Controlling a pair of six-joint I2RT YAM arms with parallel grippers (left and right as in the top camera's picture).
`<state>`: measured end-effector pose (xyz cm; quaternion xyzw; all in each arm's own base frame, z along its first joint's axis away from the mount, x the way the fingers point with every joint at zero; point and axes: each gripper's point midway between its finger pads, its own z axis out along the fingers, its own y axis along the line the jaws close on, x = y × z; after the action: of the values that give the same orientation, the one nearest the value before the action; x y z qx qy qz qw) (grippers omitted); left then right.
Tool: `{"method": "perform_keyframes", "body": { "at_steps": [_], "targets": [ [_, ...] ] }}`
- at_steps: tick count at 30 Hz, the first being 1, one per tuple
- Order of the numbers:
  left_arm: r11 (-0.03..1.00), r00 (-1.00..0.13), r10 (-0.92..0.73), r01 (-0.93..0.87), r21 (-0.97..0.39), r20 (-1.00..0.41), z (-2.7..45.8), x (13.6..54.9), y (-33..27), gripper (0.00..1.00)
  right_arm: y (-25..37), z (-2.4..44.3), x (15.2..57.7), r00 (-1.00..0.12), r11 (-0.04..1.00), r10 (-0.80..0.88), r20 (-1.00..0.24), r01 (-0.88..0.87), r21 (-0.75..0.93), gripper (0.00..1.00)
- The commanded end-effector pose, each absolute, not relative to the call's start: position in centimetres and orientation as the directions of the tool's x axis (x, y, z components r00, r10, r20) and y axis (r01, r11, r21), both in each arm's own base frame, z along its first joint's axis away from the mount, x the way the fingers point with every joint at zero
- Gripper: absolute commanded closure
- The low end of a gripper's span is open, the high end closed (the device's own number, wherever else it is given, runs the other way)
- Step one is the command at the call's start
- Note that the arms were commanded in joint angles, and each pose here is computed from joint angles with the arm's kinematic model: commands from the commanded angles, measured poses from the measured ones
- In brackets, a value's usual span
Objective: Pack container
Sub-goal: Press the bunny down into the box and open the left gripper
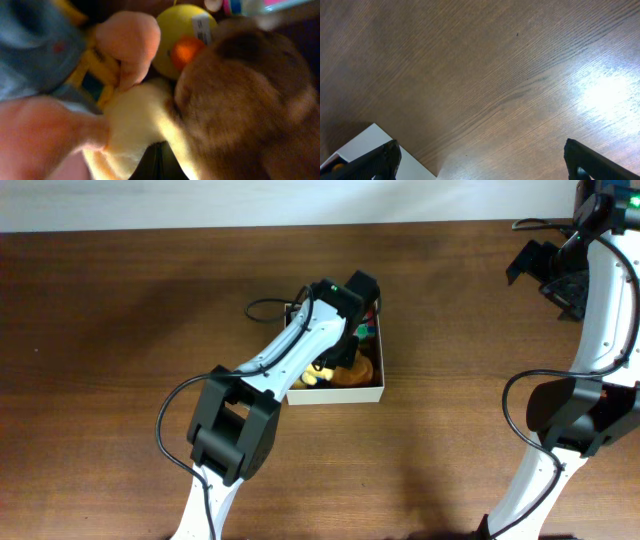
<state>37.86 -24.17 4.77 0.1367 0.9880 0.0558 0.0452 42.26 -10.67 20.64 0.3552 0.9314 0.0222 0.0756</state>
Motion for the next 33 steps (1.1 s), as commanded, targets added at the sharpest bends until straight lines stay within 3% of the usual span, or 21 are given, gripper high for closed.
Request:
{"method": "perform_keyframes", "body": {
  "at_steps": [1,12,24,33],
  "targets": [
    [0.953,-0.964,0.264,0.256,0.162,-0.033,2.3,37.2,-22.5,0.98,-10.5,21.2,42.1,-0.732,0.744,0.669,-0.133,0.661,0.103,0.01],
    [0.958,-0.963,0.262,0.253,0.133,-0.055,2.4,37.6,-23.2,0.98,-10.5,21.2,42.1,-0.732,0.744,0.669,-0.133,0.661,0.103,0.01],
    [0.965,-0.944,0.261,0.248,0.087,-0.203,11.8,40.6,-25.6,0.98,-10.5,21.2,42.1,-0.732,0.744,0.669,-0.133,0.661,0.103,0.01],
    [0.973,-0.932,0.201,0.155,0.171,-0.301,13.4,44.2,-22.2,0.98,-10.5,21.2,42.1,-0.732,0.744,0.669,-0.133,0.661,0.103,0.01]
  ]
}}
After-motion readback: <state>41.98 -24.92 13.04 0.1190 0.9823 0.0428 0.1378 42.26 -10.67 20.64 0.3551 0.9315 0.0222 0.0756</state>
